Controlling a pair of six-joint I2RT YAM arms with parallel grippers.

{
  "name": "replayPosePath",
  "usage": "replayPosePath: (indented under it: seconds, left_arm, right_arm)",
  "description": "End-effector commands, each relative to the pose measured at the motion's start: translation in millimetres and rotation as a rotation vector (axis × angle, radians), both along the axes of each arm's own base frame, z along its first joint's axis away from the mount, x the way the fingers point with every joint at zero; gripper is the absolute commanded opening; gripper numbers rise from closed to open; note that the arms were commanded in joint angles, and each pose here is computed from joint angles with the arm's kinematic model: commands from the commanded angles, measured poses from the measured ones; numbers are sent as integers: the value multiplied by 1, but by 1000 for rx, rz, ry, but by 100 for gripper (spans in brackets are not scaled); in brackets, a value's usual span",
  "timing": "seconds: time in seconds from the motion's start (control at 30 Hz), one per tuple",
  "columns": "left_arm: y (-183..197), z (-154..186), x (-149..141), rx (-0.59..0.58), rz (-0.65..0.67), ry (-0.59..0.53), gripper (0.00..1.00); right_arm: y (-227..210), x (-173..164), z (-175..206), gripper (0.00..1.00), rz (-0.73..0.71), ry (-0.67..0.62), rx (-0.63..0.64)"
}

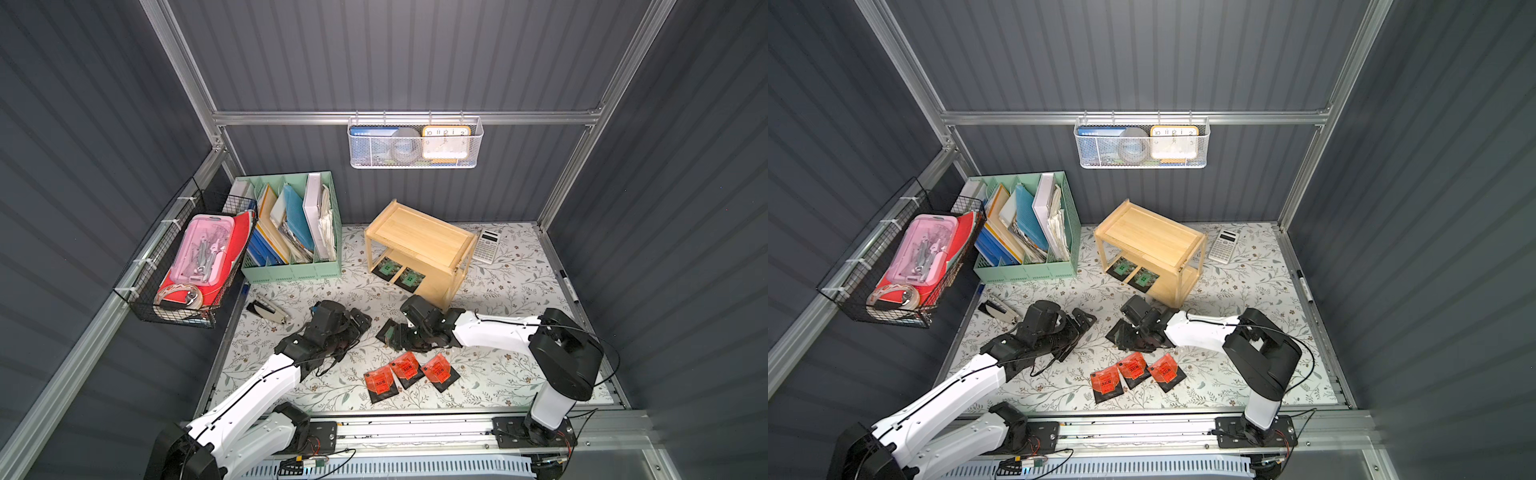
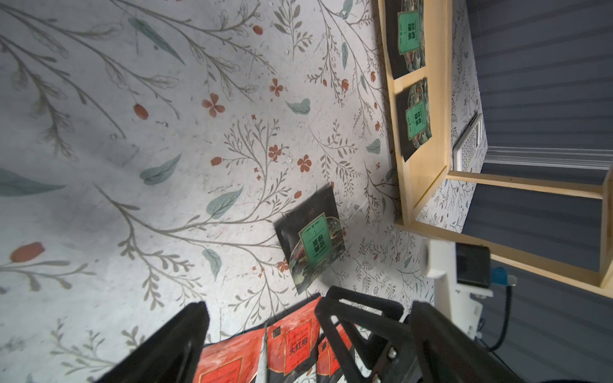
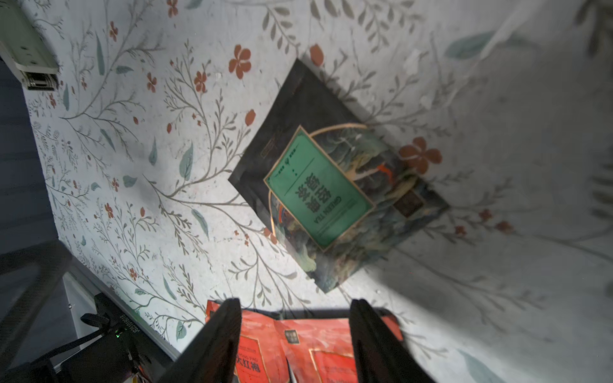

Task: Place the tea bags on the shelf by color
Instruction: Move the tea bag to the center of the board, then pick up the tea bag from the center of the board.

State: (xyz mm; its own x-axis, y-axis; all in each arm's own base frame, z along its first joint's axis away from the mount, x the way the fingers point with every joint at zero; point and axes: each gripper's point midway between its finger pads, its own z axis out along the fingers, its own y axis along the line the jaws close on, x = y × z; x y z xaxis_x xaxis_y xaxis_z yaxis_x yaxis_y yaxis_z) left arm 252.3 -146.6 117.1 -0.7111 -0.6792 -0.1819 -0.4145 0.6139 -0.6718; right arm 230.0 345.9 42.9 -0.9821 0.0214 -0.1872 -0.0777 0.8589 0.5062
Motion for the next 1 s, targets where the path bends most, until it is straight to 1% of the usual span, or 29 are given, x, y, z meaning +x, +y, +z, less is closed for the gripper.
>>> replayPosePath:
  seconds: [0.0, 0.27, 0.43, 0.53, 0.77, 0.9, 0.97]
  left_arm:
    - [-4, 3, -1, 5, -56, 1, 100]
    - [-4, 3, -5, 7, -67, 6, 100]
    - [-3, 6, -6, 8, -72, 3, 100]
    - [-3, 6, -6, 9, -71, 3, 100]
    - [-7, 5, -2, -5, -74, -3, 100]
    - [-12, 5, 2, -14, -89, -4, 100]
    - [-15, 5, 5, -16, -99, -7, 100]
  right_arm:
    - [13, 1, 2, 58, -29, 15, 18]
    - [31, 5, -1, 58, -16, 18, 31]
    - [31, 6, -9, 57, -26, 30, 5]
    - [22, 6, -14, 58, -40, 37, -47]
    - [-14, 11, -13, 59, -91, -2, -185]
    - [-31, 19, -11, 59, -116, -20, -207]
    - [-36, 24, -11, 59, -125, -18, -190]
